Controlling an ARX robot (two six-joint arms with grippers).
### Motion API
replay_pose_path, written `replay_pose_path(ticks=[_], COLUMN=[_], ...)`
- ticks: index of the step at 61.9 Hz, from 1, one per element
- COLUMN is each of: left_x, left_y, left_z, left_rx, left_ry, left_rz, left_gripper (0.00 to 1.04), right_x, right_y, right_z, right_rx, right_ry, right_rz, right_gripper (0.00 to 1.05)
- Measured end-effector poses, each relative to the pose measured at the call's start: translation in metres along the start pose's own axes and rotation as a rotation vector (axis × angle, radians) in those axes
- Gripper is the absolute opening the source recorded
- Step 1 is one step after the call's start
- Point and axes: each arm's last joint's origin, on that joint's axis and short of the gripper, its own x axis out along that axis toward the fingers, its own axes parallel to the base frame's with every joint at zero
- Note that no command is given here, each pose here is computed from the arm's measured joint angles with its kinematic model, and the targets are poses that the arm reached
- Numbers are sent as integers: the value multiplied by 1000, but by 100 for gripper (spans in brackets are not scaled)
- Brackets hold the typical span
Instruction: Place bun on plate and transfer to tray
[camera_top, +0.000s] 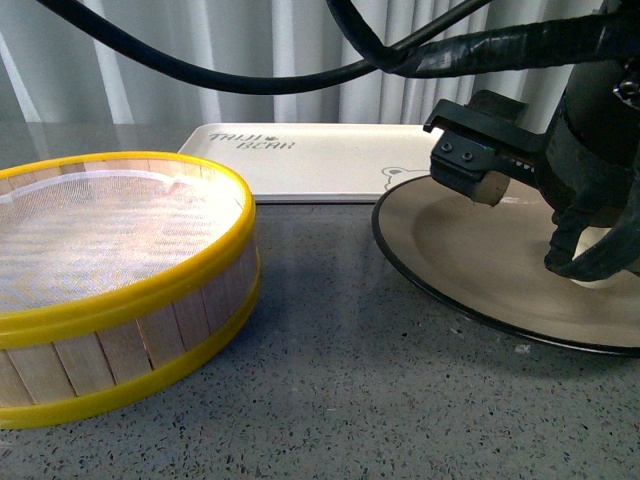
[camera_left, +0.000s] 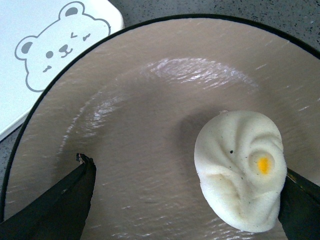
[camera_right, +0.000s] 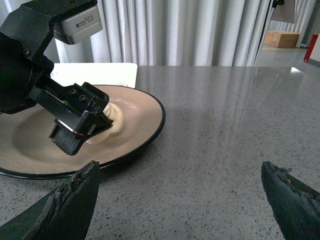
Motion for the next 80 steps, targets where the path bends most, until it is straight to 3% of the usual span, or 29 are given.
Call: replay_pose_path(ticks=[25, 62, 80], left_x=[-3, -4, -37], left_y=[16, 18, 47], left_z=[3, 2, 23], left_rx=[-21, -110, -201], left_ry=[12, 42, -61], left_rz=[18, -57, -65], left_gripper=[98, 98, 98], right_x=[0, 0, 0], right_y=[0, 0, 0], right_z=[0, 0, 0], right_rx=[0, 0, 0], right_ry=[0, 0, 0], right_rz=[0, 0, 0], right_gripper=[96, 96, 96])
